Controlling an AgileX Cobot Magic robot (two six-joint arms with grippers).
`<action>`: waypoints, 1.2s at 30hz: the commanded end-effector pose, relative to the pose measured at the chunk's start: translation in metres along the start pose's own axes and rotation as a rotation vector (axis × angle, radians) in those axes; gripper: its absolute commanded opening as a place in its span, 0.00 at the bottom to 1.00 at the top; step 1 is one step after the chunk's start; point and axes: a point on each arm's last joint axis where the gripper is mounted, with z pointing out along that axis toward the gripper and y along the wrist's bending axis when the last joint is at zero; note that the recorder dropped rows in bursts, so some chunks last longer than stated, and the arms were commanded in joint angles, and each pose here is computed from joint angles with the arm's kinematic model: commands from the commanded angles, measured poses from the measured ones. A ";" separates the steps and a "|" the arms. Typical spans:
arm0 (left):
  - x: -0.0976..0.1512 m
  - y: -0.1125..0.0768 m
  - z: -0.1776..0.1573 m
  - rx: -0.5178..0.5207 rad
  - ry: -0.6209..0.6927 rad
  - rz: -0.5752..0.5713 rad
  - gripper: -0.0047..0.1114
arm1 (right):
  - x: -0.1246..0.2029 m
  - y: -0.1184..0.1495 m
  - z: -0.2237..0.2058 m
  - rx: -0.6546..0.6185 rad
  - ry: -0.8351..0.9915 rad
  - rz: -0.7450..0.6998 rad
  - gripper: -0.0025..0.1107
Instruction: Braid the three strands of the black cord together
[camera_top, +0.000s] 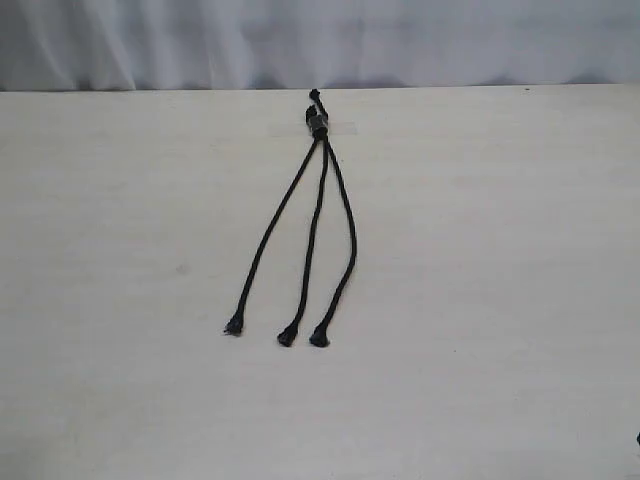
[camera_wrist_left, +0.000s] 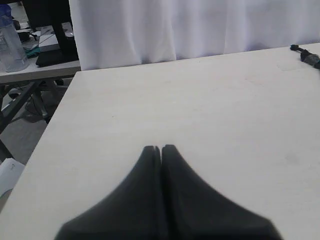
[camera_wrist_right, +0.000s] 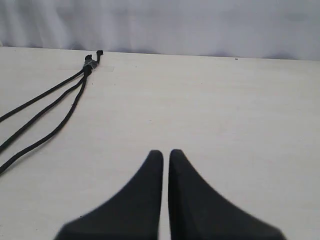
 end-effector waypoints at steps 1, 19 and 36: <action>0.000 0.000 0.000 -0.004 -0.009 0.000 0.04 | 0.001 0.000 0.000 0.005 -0.002 0.005 0.06; 0.000 0.000 0.000 -0.004 -0.009 0.000 0.04 | -0.005 -0.002 0.000 0.023 -0.066 -0.028 0.06; -0.001 0.000 0.000 -0.005 -0.024 -0.001 0.04 | -0.039 -0.005 -0.009 0.075 -0.455 -0.044 0.06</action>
